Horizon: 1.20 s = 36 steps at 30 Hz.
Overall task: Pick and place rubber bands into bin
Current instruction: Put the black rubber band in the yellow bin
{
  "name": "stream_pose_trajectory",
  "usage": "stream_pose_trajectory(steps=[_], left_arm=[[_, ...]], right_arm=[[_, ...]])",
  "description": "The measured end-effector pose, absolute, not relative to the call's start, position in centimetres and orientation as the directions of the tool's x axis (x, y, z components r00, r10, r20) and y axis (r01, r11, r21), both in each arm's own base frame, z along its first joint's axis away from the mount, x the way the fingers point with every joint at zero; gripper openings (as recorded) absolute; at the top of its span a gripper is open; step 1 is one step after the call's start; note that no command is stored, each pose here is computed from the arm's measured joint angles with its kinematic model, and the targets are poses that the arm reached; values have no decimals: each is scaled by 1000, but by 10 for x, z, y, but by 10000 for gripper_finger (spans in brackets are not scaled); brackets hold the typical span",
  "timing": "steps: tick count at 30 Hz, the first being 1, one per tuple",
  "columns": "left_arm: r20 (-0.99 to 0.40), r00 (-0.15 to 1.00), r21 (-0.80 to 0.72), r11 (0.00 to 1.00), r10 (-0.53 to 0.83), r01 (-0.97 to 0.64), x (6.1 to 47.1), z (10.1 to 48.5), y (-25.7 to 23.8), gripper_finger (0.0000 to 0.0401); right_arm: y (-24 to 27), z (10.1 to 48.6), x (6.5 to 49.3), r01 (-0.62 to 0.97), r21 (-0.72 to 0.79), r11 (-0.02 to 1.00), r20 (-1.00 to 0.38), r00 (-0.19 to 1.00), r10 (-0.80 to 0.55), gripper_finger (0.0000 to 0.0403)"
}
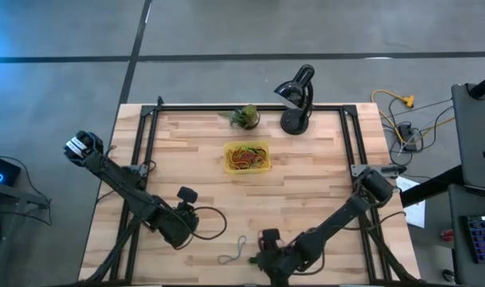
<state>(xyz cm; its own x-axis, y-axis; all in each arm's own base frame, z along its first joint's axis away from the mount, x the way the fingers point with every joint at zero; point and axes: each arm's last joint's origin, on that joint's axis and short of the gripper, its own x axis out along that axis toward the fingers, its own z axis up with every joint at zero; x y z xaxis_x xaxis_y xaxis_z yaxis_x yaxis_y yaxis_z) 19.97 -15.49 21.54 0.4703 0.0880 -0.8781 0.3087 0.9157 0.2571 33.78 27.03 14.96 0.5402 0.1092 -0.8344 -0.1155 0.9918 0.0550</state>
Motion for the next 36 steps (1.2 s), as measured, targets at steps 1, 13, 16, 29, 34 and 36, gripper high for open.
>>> stream_pose_trajectory(steps=[1,13,16,29,34,36], left_arm=[[-877,472,256,916,87,308,200,215,-155,83],[-877,474,255,917,85,308,200,215,-155,83],[-876,475,255,917,84,308,200,215,-155,83],[-874,479,252,918,80,306,201,216,-156,83],[-874,479,252,918,80,307,201,216,-156,83],[-874,480,252,918,79,306,201,216,-156,83]], right_arm=[[270,147,339,-112,52,992,-839,534,105,196],[267,143,342,-103,56,993,-840,532,103,190],[268,144,343,-104,64,993,-834,541,110,185],[268,138,344,-105,66,992,-835,539,113,162],[269,128,345,-112,73,991,-849,515,121,147],[269,127,345,-111,68,991,-851,512,116,138]])
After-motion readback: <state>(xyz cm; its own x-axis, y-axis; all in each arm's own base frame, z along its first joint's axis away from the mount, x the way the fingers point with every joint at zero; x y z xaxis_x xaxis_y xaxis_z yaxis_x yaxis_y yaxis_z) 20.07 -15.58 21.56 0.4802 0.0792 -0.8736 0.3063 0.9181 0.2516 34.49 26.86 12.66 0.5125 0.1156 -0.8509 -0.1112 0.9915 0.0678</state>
